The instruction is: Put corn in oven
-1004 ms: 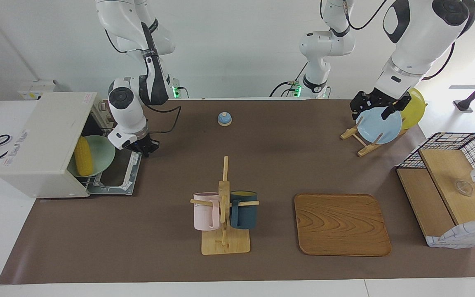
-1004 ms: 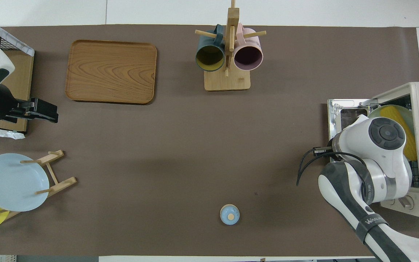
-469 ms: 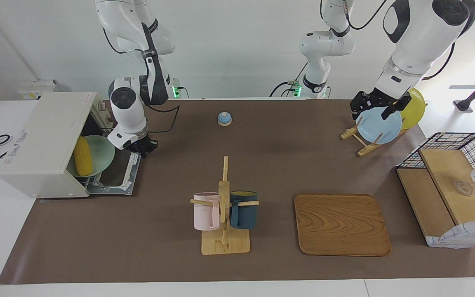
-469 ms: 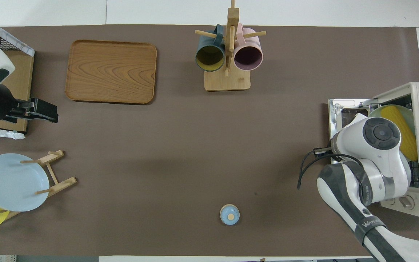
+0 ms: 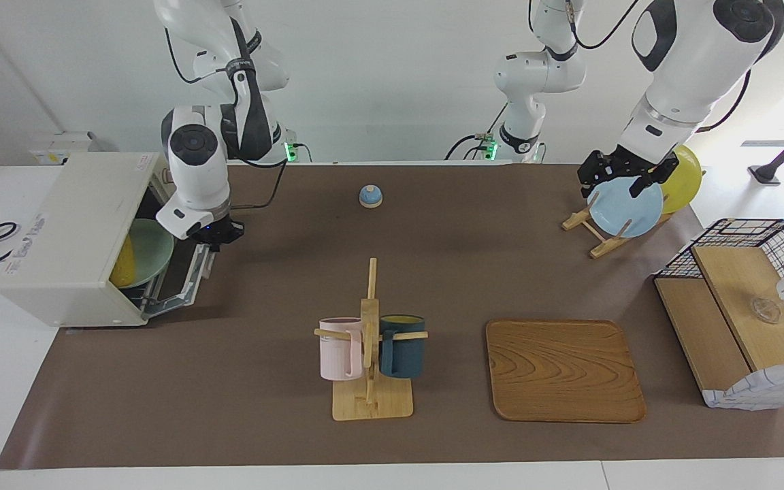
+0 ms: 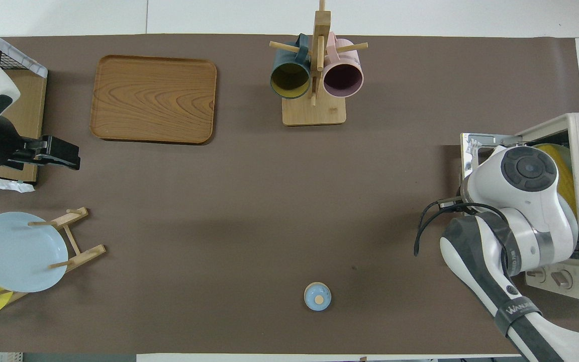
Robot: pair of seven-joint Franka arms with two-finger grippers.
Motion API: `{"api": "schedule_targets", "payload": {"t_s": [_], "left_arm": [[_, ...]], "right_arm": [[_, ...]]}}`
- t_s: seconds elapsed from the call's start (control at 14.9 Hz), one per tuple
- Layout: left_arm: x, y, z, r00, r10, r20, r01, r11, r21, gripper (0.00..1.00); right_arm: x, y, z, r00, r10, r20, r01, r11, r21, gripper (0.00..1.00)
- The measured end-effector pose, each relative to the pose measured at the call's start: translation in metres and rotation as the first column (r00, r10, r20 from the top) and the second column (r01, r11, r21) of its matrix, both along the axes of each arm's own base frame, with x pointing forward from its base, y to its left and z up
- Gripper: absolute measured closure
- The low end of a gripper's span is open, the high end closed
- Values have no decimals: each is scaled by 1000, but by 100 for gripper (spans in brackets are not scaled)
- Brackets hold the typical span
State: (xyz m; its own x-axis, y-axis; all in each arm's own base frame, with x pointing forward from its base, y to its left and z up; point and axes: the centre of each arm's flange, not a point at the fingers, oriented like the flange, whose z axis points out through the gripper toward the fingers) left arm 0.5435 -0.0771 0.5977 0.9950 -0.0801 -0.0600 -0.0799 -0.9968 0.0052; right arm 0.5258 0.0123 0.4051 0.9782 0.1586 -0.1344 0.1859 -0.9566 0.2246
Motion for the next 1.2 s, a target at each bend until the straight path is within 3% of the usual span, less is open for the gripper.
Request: {"api": "schedule_targets", "payload": {"t_s": [0.47,0.74,1.2], "left_arm": [[0,0,0,1000,0,0,0,1000,0,0],[0,0,0,1000,0,0,0,1000,0,0],[0,0,0,1000,0,0,0,1000,0,0]], "right_arm": [[-5,-82,60,998,60,-9,-60,998,-30,99],[-4,-86,83,998,66,-22,-67,997,-30,99],[20,-43,160,999,40,14,-42,991,128,99]]}}
